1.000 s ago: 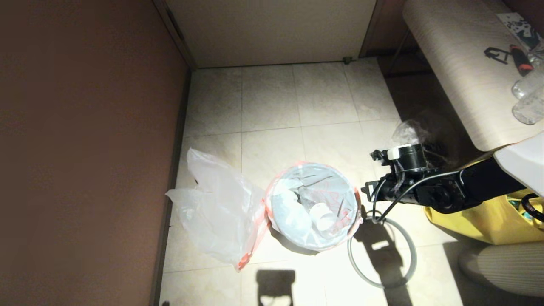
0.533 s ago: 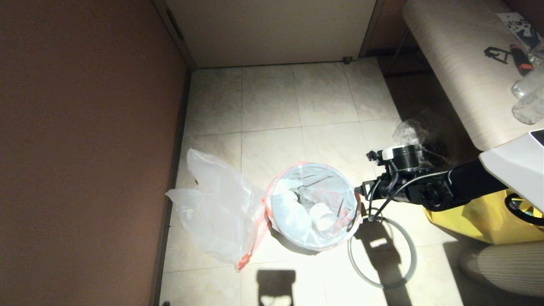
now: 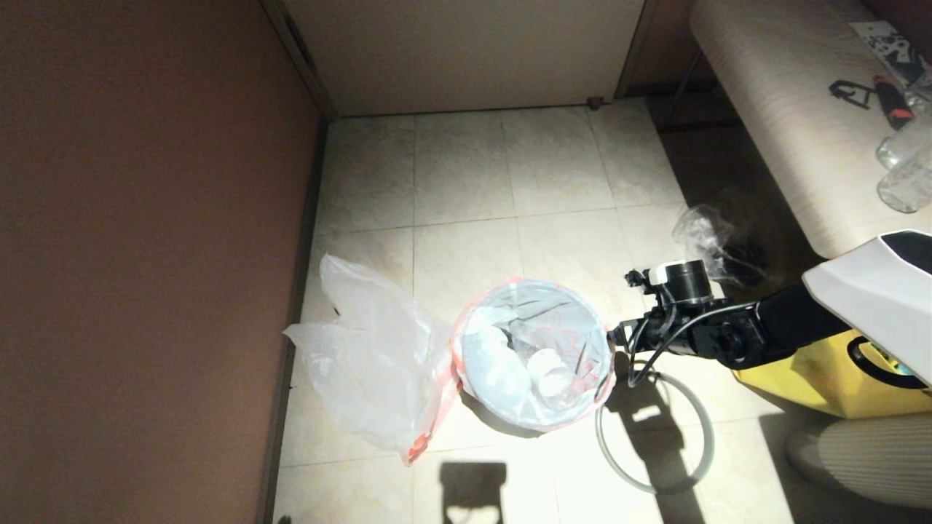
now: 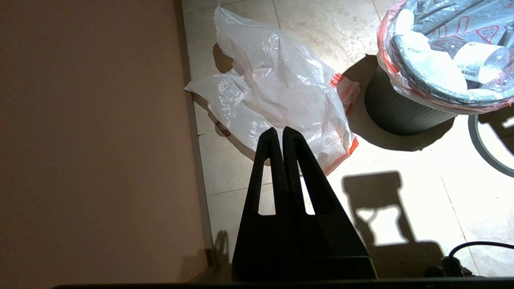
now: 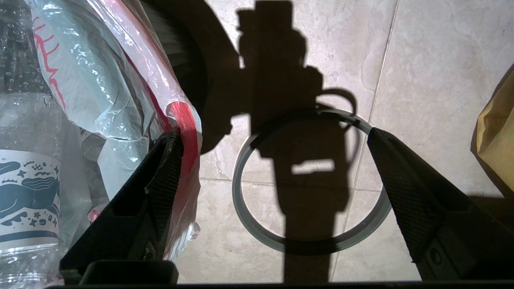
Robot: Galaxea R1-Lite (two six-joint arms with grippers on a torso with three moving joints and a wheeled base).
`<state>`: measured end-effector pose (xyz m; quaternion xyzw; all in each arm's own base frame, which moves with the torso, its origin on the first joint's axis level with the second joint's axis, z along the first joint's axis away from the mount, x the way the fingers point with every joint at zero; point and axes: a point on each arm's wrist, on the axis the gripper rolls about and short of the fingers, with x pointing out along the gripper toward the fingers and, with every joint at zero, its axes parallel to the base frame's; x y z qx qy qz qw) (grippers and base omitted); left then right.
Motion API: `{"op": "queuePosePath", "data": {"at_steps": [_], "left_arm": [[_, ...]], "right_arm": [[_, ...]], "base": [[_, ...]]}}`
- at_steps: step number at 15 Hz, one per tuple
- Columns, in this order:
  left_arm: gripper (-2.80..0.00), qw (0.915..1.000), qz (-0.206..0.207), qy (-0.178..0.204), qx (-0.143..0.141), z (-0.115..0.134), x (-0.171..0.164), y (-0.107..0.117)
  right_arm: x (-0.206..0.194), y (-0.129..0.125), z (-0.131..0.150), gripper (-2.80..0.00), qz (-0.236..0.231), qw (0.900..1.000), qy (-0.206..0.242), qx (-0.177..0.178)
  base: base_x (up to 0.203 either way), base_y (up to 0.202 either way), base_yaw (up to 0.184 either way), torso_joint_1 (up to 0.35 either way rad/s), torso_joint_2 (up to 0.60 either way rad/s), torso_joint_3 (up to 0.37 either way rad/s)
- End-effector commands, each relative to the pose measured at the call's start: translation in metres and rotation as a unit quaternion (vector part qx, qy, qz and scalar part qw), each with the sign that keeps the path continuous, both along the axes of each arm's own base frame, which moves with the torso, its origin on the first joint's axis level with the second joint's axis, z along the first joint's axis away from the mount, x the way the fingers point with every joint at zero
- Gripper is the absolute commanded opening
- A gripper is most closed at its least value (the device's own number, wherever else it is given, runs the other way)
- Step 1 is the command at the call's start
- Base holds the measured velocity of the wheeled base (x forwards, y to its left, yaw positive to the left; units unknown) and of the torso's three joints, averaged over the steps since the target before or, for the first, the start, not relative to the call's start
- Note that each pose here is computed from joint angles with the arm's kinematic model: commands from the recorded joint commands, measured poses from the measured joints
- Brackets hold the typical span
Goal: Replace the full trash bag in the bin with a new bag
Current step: Place the trash bag on the floor
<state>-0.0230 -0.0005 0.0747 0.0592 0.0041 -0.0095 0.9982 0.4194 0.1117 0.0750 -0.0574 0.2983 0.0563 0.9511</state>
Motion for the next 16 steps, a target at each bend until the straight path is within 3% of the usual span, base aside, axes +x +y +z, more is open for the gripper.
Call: {"op": "queuePosePath", "data": {"at_steps": [1, 3, 5, 7, 16], "left_arm": [[-2.80, 1.0000, 0.000, 0.001, 0.001, 0.000, 0.000, 0.000], [-2.80, 1.0000, 0.000, 0.001, 0.000, 0.000, 0.000, 0.000], [-2.80, 1.0000, 0.000, 0.000, 0.001, 0.000, 0.000, 0.000], [-2.80, 1.0000, 0.000, 0.001, 0.001, 0.000, 0.000, 0.000], [-2.80, 1.0000, 0.000, 0.001, 0.001, 0.000, 0.000, 0.000]], "right_arm": [[0.004, 0.001, -0.002, 0.00, 0.000, 1.000, -0.003, 0.000], [0.007, 0.003, 0.003, 0.00, -0.010, 1.000, -0.017, -0.004], [0.012, 0.003, 0.007, 0.00, -0.045, 0.997, -0.058, -0.032], [0.013, 0.002, 0.009, 0.00, -0.050, 0.995, -0.072, -0.045], [-0.009, 0.002, 0.015, 0.00, -0.024, 0.998, -0.054, -0.006]], "base": [[0.000, 0.000, 0.000, 0.000, 0.00, 0.000], [0.000, 0.000, 0.000, 0.000, 0.00, 0.000], [0.000, 0.000, 0.000, 0.000, 0.00, 0.000], [0.000, 0.000, 0.000, 0.000, 0.00, 0.000], [0.000, 0.000, 0.000, 0.000, 0.00, 0.000]]}}
